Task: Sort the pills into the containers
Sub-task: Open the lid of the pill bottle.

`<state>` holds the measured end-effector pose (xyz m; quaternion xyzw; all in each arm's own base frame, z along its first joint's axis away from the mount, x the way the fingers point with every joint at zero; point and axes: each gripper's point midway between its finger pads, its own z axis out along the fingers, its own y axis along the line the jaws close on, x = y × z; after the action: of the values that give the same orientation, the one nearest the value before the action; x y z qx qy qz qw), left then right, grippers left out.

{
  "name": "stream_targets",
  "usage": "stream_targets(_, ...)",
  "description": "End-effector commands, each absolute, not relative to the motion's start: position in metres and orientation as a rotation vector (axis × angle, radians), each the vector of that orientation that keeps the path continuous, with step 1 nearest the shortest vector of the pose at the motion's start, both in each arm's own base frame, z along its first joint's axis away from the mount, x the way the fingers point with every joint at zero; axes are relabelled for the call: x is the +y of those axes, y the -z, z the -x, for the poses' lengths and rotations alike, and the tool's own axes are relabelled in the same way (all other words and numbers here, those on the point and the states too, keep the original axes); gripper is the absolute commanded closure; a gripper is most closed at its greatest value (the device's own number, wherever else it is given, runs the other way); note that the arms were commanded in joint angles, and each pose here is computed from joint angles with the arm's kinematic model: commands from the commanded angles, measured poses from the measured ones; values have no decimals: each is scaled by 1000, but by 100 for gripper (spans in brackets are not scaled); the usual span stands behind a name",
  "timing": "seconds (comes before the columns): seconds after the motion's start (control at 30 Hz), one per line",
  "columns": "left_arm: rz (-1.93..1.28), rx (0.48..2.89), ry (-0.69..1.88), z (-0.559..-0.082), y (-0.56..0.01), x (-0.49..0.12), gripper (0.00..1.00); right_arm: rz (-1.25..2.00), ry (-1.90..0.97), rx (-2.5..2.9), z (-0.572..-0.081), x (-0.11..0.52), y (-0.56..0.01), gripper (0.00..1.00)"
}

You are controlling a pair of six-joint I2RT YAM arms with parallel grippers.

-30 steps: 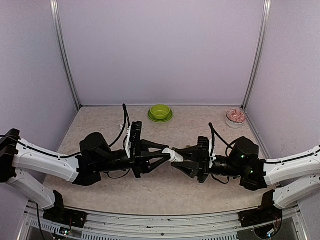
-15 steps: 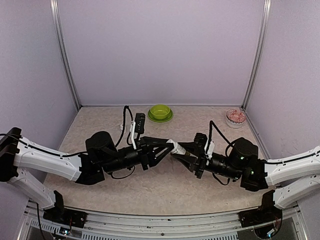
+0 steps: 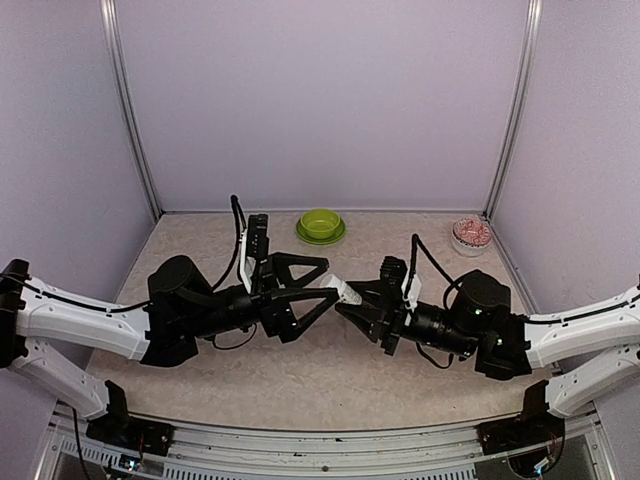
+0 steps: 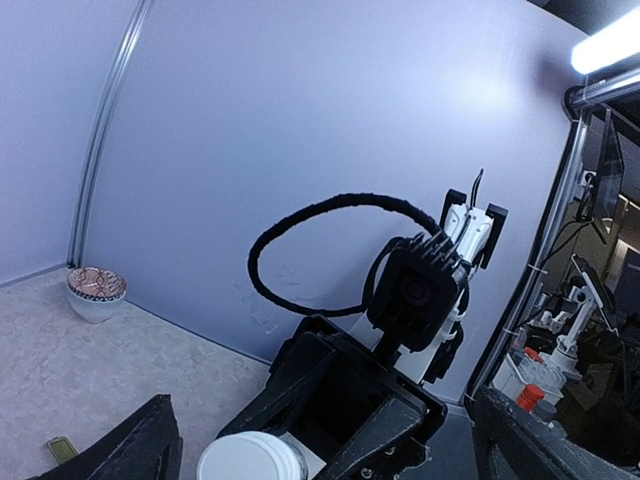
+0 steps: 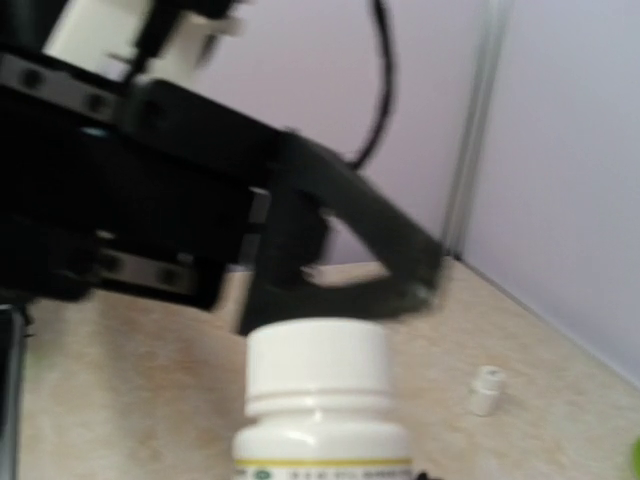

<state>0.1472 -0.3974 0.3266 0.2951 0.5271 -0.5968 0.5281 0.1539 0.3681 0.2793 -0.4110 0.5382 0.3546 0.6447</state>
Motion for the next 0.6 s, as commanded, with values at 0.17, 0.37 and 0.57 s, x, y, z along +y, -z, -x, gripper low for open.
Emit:
stream_targets(0.17,-888,1168,1506,-125,-311,-406,4,954,-941,1202,-137,392,-287,79)
stream_targets(0.37,-895,1137,1478,-124,-309,-402,7,911,-920,1256,-147,394,-281,79)
stream_targets(0.57,-874,1150,1450,-127,-306,-398,7,823,-848,1317,-164,383,-276,79)
